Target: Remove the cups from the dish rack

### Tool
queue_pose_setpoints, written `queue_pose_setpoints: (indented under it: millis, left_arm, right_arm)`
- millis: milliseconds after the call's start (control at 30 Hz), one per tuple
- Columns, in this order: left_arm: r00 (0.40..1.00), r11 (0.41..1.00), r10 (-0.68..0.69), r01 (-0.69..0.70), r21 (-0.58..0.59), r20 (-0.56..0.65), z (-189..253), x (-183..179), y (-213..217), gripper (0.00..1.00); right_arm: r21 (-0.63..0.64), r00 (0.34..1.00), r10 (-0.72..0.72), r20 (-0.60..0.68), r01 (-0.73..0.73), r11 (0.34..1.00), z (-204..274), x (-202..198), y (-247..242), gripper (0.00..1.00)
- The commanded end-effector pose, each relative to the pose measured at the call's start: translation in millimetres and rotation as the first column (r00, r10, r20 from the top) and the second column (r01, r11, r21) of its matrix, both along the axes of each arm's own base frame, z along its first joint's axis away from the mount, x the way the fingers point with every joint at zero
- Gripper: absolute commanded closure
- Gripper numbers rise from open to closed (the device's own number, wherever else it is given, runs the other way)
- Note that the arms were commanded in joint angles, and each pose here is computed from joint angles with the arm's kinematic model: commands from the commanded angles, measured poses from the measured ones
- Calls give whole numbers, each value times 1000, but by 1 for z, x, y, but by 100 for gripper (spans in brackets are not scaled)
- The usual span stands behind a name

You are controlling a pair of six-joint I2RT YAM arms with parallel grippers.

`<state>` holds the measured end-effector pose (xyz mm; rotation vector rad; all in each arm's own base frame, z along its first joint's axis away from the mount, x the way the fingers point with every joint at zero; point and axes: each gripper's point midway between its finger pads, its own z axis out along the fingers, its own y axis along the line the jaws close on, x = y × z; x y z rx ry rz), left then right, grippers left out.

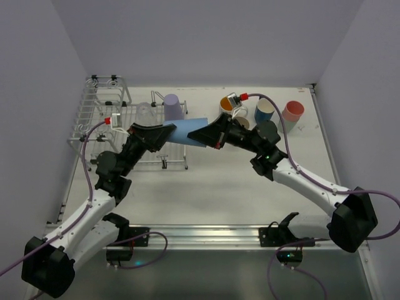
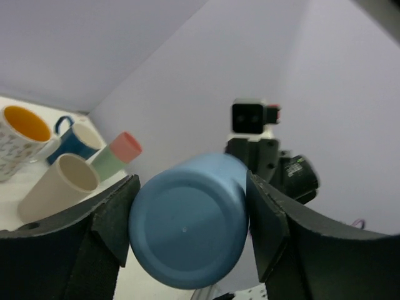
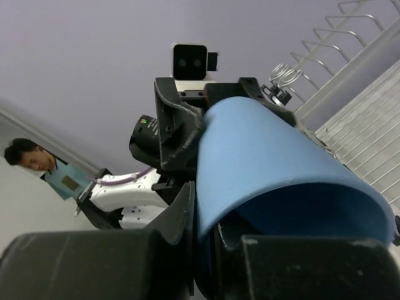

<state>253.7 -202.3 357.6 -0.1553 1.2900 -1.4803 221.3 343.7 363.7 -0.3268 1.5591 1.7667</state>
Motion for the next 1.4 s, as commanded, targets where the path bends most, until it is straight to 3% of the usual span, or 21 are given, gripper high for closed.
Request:
queue_pose_setpoints:
  millis: [0,67,100,167,200,267,300,367,400,467,533,600,833,1000,1367]
  left_arm:
    - [999,997,22,-26,77,49,-1,-4,-3,22]
    - [993,989,89,-96,115,72,11,-4,7,11]
    - [991,969,128,-134,208,41,-5,2,10,5]
    - [971,940,222,-237,245,88,15,-1,28,1]
    - [965,903,251,-262,340,77,0,1,33,0]
    - [941,851,305,-339,402,148,14,-3,48,0]
    - [943,819,312,-329,470,117,0,-4,51,0]
    - [944,747,311,-312,586,106,-15,-9,59,0]
    - [946,726,307,-304,617,105,-19,-11,60,0]
    - [953,676,280,-280,682,115,-30,-15,62,0]
    - [961,634,266,-233,738,75,-47,-21,65,0]
    - [964,591,261,-203,781,53,-66,-25,70,0]
    - [948,502,317,-200,841,36,-105,-22,85,0]
    - [948,488,318,-197,850,38,-123,-16,84,0]
    - [958,489,284,-178,854,38,-132,-14,78,0]
  right_arm:
    - [65,986,-72,150,63,996,47,4,-6,100]
    - [5,978,-149,144,150,989,44,13,-13,100]
    - [-23,960,-196,200,205,978,46,19,-18,100]
    - [-139,943,-264,201,294,946,29,31,-28,100]
    - [-233,912,-331,243,386,893,22,45,-42,100]
    - [-301,872,-387,300,471,829,29,58,-59,100]
    - [-418,853,-411,321,517,747,4,72,-77,100]
    - [-489,821,-426,380,570,661,8,87,-98,100]
    - [-602,833,-430,347,550,579,-21,98,-114,100]
    - [-668,821,-445,359,559,491,-21,110,-134,100]
    - [-787,805,-472,360,533,310,-56,125,-169,100]
    - [-833,807,-475,350,500,236,-65,128,-190,100]
    - [-916,867,-410,285,372,151,-86,137,-195,100]
    - [-941,879,-399,260,323,98,-95,151,-194,100]
    - [-966,910,-366,195,243,89,-127,163,-174,100]
